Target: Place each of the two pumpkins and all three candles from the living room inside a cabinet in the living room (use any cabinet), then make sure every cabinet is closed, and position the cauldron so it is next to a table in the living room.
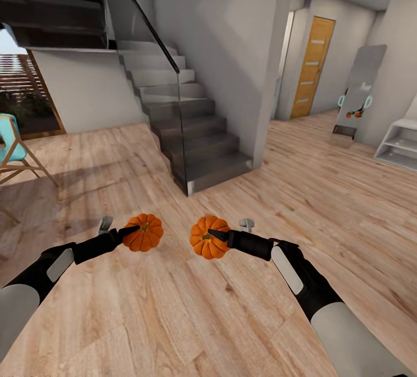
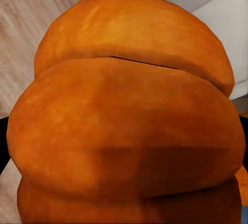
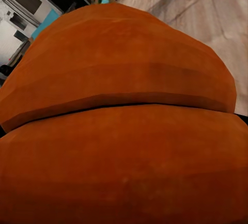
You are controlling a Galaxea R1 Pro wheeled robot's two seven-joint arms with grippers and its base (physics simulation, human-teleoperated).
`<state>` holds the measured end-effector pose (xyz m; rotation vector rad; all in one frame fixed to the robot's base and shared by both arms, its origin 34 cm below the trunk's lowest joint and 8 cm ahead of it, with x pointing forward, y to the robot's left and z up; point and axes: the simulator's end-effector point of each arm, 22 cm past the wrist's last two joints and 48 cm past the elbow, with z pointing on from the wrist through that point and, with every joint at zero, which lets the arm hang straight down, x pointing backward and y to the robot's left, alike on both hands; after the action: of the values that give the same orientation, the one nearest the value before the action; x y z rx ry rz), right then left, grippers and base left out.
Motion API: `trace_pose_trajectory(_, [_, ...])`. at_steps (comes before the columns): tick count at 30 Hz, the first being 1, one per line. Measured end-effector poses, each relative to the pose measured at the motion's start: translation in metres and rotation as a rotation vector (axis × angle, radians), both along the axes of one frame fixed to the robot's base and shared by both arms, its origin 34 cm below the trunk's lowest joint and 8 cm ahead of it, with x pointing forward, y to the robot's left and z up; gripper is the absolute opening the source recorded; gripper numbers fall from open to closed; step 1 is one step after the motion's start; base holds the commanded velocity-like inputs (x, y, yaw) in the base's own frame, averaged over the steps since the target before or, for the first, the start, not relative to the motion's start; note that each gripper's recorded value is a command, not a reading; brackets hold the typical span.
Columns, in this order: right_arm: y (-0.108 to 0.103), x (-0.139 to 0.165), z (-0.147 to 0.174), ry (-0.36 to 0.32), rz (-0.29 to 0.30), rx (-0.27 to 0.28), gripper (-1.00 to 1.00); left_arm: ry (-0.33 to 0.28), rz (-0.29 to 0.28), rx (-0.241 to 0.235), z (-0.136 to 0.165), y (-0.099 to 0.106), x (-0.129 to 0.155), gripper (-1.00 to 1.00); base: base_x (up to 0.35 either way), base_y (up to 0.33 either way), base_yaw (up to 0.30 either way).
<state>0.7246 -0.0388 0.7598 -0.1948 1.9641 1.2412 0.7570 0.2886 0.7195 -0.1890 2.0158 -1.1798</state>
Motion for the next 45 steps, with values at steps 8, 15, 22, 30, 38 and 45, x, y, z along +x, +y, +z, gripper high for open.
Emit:
trace_pose_trajectory(8, [0.000,0.002,0.016,-0.003,0.000,-0.001,-1.00,-0.002,0.001,0.002,0.016,0.001,0.002,-1.00,0.000,0.000,0.093])
trace_pose_trajectory(15, [0.000,0.003,0.019,-0.003,0.000,-0.003,-1.00,-0.003,-0.001,0.005,0.020,0.001,0.003,-1.00,0.000,0.000,0.280])
trace_pose_trajectory(22, [0.000,0.003,0.019,-0.003,-0.001,-0.003,-1.00,-0.003,-0.002,0.006,0.020,0.001,0.002,-1.00,0.000,0.000,0.287])
trace_pose_trajectory(30, [0.000,0.003,0.019,-0.003,0.000,-0.005,-1.00,-0.003,-0.002,0.008,0.019,0.001,0.002,-1.00,0.000,0.000,0.287])
trace_pose_trajectory(38, [0.000,0.003,0.018,-0.002,-0.001,-0.006,-1.00,-0.003,-0.003,0.009,0.019,0.001,0.002,-1.00,0.000,0.000,0.287])
trace_pose_trajectory(45, [0.000,0.003,0.018,-0.002,-0.001,-0.006,-1.00,-0.003,-0.003,0.009,0.019,0.001,0.002,-1.00,0.000,0.000,0.287])
